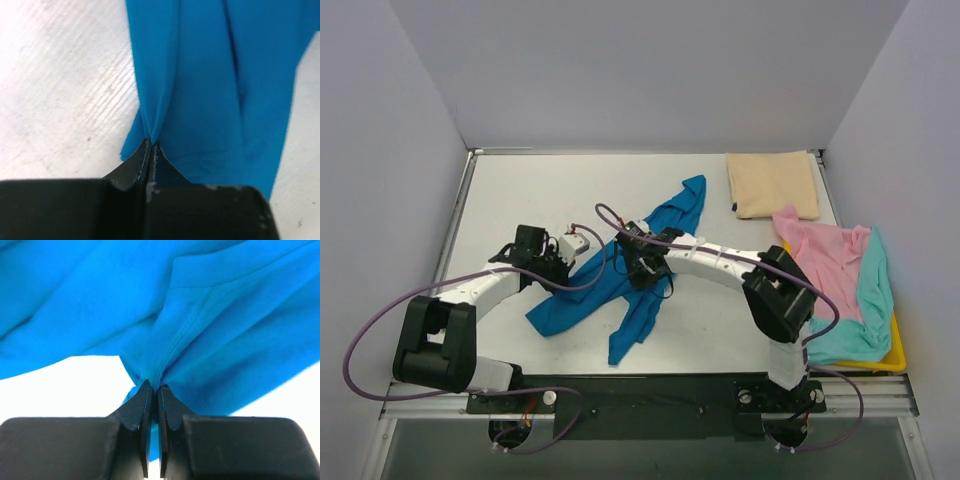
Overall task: Fold and stack the t-shirts
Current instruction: Flatten out the tshirt
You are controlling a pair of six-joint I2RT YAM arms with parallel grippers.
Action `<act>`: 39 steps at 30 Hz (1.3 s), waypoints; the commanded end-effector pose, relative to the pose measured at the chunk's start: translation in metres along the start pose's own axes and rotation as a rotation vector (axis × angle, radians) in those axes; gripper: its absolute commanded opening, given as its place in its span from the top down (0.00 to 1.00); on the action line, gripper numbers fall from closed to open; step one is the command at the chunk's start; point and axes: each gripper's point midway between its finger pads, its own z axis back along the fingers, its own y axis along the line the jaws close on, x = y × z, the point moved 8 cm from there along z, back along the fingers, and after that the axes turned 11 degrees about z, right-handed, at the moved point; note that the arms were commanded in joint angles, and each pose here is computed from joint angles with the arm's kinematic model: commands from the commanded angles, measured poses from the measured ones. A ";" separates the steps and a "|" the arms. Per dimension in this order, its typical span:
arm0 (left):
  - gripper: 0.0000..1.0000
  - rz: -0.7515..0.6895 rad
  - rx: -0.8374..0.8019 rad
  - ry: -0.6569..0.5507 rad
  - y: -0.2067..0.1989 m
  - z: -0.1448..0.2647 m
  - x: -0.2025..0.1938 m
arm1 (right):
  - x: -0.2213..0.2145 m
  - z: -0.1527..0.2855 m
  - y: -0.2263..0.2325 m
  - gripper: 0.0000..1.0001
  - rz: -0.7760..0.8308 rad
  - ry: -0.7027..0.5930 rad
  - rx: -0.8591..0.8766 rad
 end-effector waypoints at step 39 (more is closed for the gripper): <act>1.00 0.009 0.875 -0.487 0.117 0.276 0.222 | 0.025 0.338 -0.125 1.00 0.022 -0.885 0.082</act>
